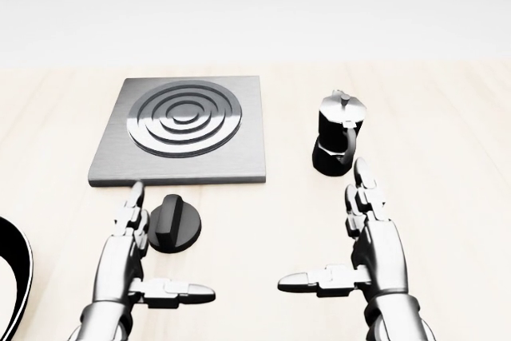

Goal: Turn on the stove.

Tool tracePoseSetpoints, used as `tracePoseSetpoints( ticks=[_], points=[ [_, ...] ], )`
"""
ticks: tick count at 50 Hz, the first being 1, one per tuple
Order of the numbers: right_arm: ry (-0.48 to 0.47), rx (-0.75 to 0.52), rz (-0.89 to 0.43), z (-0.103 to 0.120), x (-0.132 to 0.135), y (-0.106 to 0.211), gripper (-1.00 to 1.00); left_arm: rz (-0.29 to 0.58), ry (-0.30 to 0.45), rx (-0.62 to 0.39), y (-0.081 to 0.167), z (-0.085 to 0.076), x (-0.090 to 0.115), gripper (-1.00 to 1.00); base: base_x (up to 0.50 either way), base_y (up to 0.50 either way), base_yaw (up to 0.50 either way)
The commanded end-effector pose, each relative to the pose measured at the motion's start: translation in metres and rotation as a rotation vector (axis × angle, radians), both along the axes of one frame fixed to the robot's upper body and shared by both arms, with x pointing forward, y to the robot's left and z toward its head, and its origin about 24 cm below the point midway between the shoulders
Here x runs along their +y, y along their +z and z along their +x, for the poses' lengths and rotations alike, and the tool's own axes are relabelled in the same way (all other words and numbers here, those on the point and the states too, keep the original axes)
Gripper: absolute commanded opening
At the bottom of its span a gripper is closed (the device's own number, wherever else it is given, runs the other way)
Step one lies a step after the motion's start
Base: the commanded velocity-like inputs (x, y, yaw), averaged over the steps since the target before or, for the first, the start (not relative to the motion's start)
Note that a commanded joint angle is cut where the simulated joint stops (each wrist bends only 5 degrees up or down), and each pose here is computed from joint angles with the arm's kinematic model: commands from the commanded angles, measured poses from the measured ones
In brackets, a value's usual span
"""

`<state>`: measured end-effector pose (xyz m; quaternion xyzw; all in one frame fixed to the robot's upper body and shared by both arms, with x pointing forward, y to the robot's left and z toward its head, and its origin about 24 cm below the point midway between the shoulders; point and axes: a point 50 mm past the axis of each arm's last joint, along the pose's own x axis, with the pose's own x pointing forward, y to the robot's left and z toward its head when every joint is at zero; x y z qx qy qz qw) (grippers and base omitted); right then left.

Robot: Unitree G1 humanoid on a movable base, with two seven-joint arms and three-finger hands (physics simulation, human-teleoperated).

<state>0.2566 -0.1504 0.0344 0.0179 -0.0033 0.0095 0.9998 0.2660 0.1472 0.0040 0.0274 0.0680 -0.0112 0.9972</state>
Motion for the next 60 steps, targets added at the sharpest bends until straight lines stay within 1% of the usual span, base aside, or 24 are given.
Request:
tracePoseSetpoints(
  ticks=[1, 20, 22, 24, 34, 36, 44, 52, 54, 58, 60],
  points=[
    [0.002, -0.001, 0.002, 0.0, 0.001, 0.0, 1.0, 0.001, -0.004, 0.005, -0.003, 0.0, -0.001, 1.0, 0.0, 0.0, 0.0],
    [0.001, 0.0, 0.005, 0.001, 0.0, 0.0, 1.0, 0.001, -0.011, 0.059, -0.016, 0.001, -0.004, 1.0, 0.0, 0.0, 0.0],
    [0.0, 0.001, 0.004, 0.001, 0.0, -0.001, 1.0, 0.001, -0.014, 0.061, -0.017, 0.001, -0.005, 1.0, 0.0, 0.0, 0.0],
    [-0.001, 0.001, 0.005, 0.001, -0.001, -0.001, 1.0, 0.001, -0.019, 0.034, -0.011, 0.001, -0.006, 1.0, 0.0, 0.0, 0.0],
    [-0.001, 0.003, 0.005, 0.001, 0.0, -0.001, 1.0, 0.002, -0.039, 0.049, -0.015, -0.002, -0.012, 1.0, 0.0, 0.0, 0.0],
    [0.001, 0.003, 0.005, 0.001, 0.001, -0.001, 1.0, 0.002, -0.049, 0.037, -0.011, -0.003, -0.015, 1.0, 0.0, 0.0, 0.0],
    [0.0, 0.005, 0.006, 0.001, 0.0, -0.002, 1.0, 0.009, -0.092, 0.04, -0.012, -0.008, -0.026, 1.0, 0.0, 0.0, 0.0],
    [0.001, 0.006, 0.008, 0.001, 0.0, -0.002, 1.0, 0.014, -0.147, 0.046, -0.012, -0.017, -0.04, 1.0, 0.0, 0.0, 0.0],
    [0.002, 0.004, 0.007, 0.001, 0.0, -0.001, 1.0, 0.016, -0.167, 0.046, -0.011, -0.021, -0.045, 1.0, 0.0, 0.0, 0.0],
    [0.002, 0.004, 0.009, 0.002, 0.0, -0.002, 1.0, 0.018, -0.195, 0.046, -0.011, -0.022, -0.052, 1.0, 0.0, 0.0, 0.0],
    [0.003, 0.006, 0.011, 0.002, 0.001, -0.003, 1.0, 0.014, -0.223, 0.045, -0.01, -0.022, -0.062, 1.0, 0.0, 0.0, 0.0]
  ],
)
